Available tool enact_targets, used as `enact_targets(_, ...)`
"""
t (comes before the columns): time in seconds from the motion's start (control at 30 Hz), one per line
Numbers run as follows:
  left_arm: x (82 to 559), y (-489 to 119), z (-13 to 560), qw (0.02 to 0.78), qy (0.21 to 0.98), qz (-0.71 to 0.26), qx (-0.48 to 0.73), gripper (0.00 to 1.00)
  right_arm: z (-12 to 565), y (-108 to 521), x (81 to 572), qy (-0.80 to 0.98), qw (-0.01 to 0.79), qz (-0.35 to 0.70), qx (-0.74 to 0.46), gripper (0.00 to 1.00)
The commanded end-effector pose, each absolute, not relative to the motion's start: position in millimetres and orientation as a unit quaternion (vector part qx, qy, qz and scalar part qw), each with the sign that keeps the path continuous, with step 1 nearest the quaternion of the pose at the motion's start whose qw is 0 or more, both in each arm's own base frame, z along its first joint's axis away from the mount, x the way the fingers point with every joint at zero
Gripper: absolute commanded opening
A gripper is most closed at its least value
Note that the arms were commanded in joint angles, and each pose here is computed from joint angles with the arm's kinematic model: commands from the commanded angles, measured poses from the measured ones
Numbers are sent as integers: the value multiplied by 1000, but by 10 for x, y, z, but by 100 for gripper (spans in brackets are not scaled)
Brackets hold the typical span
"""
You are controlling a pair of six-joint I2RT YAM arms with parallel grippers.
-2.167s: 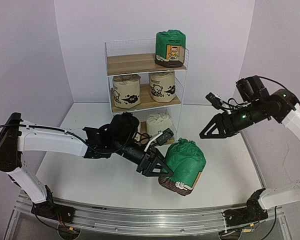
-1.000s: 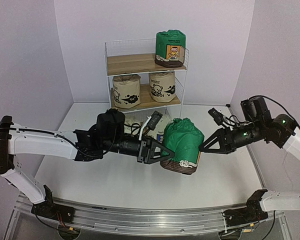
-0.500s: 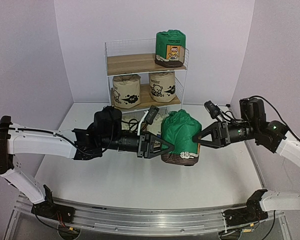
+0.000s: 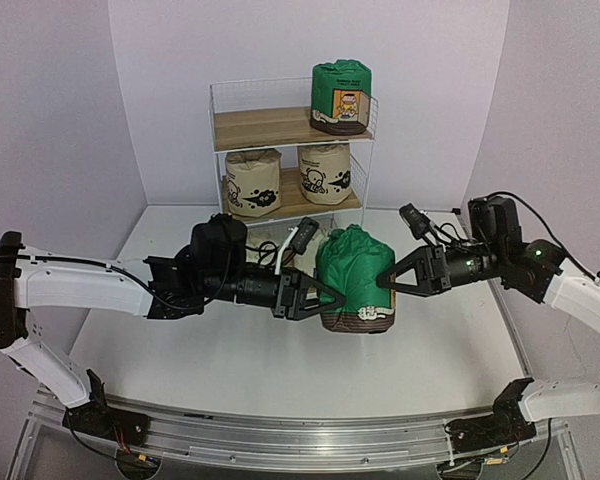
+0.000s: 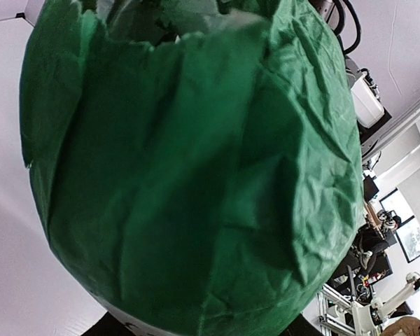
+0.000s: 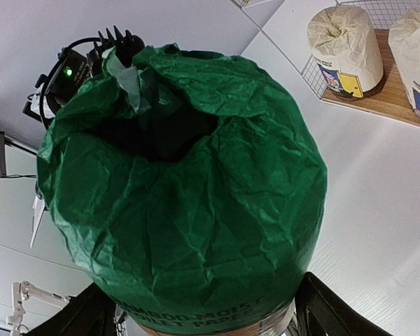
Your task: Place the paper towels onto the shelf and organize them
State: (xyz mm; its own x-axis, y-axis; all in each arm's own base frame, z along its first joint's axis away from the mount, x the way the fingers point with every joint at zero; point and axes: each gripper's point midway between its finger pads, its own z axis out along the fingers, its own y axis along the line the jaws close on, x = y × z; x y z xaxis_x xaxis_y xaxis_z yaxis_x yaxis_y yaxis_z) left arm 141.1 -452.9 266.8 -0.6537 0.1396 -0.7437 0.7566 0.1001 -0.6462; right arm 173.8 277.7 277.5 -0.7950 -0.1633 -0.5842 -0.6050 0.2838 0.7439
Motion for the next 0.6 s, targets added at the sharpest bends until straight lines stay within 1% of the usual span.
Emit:
enact_targets(0.0,1440,-4612,3304,323,641,-620,319,13,3189,2945,1345,692,191,602,-349,84)
enact_targets(0.3,1348,-4678,3310,295,633,-629,340,11,3129,2965,1281,683,174,608,-367,85)
enact_targets(0.5,1283,-4762,3309,273,624,-638,360,10,3106,2996,1219,667,159,615,-390,80)
enact_targets(0.57,1287,-4777,3306,271,625,-637,360,10,3109,2995,1218,666,162,613,-392,76)
